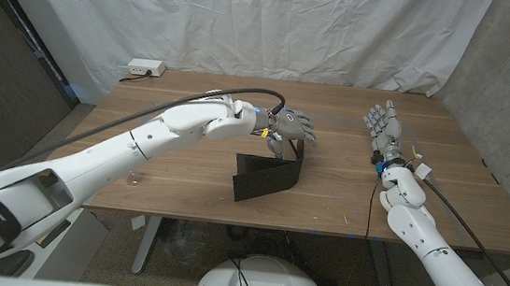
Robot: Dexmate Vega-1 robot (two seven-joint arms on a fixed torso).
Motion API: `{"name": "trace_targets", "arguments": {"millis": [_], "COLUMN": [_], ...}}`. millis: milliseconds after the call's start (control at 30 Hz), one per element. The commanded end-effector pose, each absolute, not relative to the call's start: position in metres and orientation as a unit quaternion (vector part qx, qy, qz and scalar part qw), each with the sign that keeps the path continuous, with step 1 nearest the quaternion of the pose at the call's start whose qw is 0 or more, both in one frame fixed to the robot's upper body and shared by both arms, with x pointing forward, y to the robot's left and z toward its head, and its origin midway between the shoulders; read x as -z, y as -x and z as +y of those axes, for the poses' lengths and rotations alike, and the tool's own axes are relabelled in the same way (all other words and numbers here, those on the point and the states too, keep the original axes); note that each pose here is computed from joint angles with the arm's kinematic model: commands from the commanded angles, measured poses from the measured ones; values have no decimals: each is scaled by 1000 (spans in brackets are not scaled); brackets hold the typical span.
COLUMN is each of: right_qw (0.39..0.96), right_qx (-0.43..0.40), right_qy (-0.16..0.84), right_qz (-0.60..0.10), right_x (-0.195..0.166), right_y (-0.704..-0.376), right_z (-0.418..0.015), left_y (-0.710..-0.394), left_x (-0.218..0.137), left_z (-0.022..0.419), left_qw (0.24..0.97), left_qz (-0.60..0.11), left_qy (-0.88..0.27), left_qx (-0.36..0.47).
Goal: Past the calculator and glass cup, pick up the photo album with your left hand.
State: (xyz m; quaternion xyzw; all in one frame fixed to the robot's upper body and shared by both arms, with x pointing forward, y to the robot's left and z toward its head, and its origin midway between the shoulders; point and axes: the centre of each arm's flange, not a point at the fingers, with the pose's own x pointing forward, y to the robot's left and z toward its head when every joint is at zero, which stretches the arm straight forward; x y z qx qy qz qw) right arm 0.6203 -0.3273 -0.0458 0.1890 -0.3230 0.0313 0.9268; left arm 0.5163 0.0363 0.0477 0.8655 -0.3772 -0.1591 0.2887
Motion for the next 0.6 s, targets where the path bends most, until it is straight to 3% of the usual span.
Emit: {"name": "trace_targets", "arguments": {"millis": [33, 600], "right_qw": [928, 929], "right_qx": [-26, -25], "right_qy": [-192, -190], "right_qz": [-318, -317], "right_x": [52, 53], "right_y": [-620, -620], "right_z": [-329, -331], "left_y": [-526, -533], "left_x": [-44, -39], "left_z": [34, 30], "left_qw": [288, 292], "left_qz": [-382, -385], "left_qy": [-861, -857], "left_qx": [170, 181]}}
